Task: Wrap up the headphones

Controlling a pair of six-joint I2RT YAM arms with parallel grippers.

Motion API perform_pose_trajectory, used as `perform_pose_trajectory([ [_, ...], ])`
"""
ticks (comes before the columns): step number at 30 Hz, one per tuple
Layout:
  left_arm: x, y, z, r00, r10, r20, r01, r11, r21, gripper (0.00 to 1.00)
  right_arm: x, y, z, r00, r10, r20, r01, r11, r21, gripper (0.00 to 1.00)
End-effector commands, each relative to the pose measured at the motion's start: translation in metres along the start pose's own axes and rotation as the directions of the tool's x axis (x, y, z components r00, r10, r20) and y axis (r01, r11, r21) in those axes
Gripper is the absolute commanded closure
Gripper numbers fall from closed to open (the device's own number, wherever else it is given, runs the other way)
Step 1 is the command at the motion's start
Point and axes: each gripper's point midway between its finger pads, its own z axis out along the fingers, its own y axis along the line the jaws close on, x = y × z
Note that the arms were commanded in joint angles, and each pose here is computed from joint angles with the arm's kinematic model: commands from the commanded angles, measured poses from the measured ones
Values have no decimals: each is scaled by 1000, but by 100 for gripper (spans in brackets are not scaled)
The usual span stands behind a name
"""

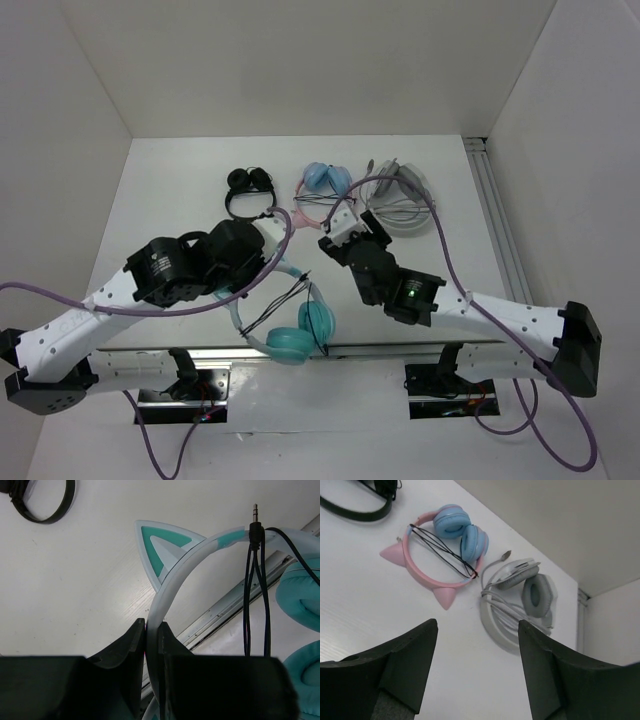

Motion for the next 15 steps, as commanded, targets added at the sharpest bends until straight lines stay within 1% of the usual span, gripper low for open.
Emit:
perform_pose_trajectory([
  [1, -17, 14, 0, 980, -164, 115, 169, 985, -39, 100, -34, -30, 3, 948, 315, 50, -317, 947, 54, 26],
  [2, -23, 18, 5, 973, -184, 142, 192, 980, -45, 100, -38, -35, 3, 934, 353, 60, -356, 933, 54, 25],
  [3, -24, 26, 6, 961, -222, 165, 234, 970, -61, 100, -39, -43, -1, 921, 384, 70, -388, 920, 61, 25],
  [4, -20, 28, 10, 956, -235, 174, 249, 967, -61, 100, -40, -49, -2, 903, 421, 81, -427, 902, 70, 25],
  [5, -28, 35, 12, 942, -253, 220, 274, 959, -68, 100, -40, -52, -4, 898, 432, 84, -437, 897, 69, 25],
  [7, -24, 45, 17, 932, -273, 238, 302, 948, -96, 100, -41, -60, -12, 889, 449, 92, -456, 888, 68, 23],
  [10, -19, 68, 20, 896, -363, 255, 410, 897, -167, 100, -43, -73, -21, 872, 479, 98, -487, 869, 87, 23],
  [12, -12, 85, 26, 862, -428, 272, 491, 839, -235, 100, -45, -73, -25, 856, 506, 103, -514, 856, 62, 23],
  [14, -4, 91, 35, 839, -466, 280, 534, 803, -264, 100, -46, -71, -28, 843, 529, 100, -534, 845, 36, 23],
  [15, -2, 94, 38, 816, -499, 291, 571, 775, -271, 100, -46, -71, -30, 837, 538, 98, -543, 840, 23, 23],
])
